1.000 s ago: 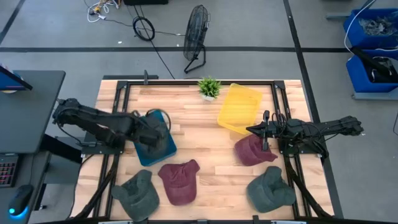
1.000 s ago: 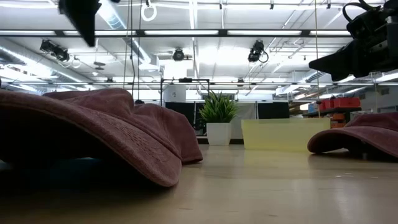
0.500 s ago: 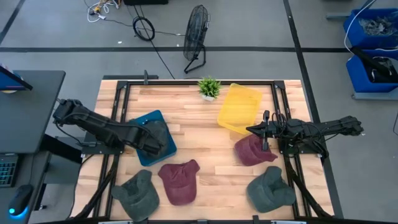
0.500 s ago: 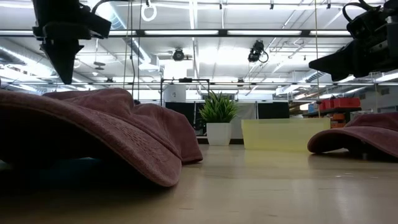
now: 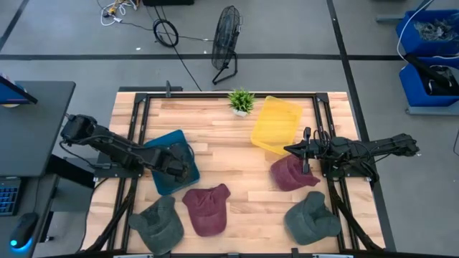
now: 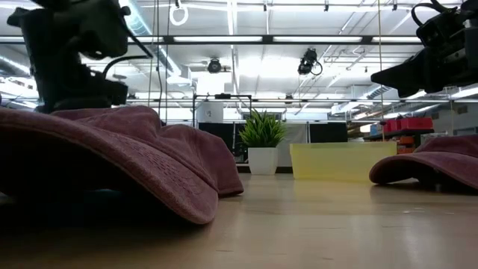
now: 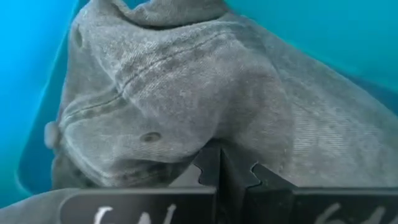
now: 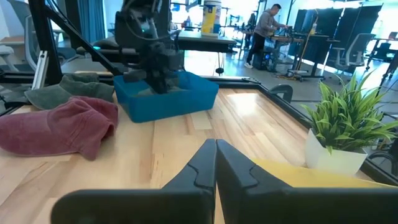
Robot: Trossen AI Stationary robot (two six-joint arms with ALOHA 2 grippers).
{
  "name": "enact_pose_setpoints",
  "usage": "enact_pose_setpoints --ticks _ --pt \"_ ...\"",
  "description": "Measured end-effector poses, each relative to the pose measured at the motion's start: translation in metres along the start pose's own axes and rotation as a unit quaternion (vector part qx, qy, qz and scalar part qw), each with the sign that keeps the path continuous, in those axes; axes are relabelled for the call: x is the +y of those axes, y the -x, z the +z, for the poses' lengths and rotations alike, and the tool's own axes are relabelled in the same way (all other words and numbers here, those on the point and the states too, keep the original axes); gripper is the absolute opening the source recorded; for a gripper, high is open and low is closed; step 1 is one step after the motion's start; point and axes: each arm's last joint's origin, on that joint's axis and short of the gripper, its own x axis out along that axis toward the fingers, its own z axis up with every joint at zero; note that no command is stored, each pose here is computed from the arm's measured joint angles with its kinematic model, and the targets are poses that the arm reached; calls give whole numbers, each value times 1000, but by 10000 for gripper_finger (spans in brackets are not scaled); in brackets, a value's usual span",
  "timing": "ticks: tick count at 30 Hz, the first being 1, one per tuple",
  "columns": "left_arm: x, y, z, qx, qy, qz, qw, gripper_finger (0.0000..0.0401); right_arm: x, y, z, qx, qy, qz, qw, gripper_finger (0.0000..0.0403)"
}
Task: Pick & Place hat
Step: Put the top gray cap into the blue bin, then put the left gray cap into the blue bin
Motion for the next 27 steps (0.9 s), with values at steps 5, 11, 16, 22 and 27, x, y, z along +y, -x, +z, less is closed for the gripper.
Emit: enact_pose_setpoints --ticks 5,11,16,22,27 --pt "2 2 3 8 -19 3 1000 3 0 0 0 0 0 0 1000 11" --pt "-12 61 26 1 -64 -6 998 3 0 0 0 0 5 0 1000 11" --pt "-22 123 38 29 -91 -46 994 5 0 0 0 0 1 0 1000 11" --pt "-44 159 16 138 -66 -176 972 53 0 -1 -1 5 1 1 1000 11" --pt "-61 154 -26 224 -15 -171 960 127 1 -2 -3 18 1 2 1000 11"
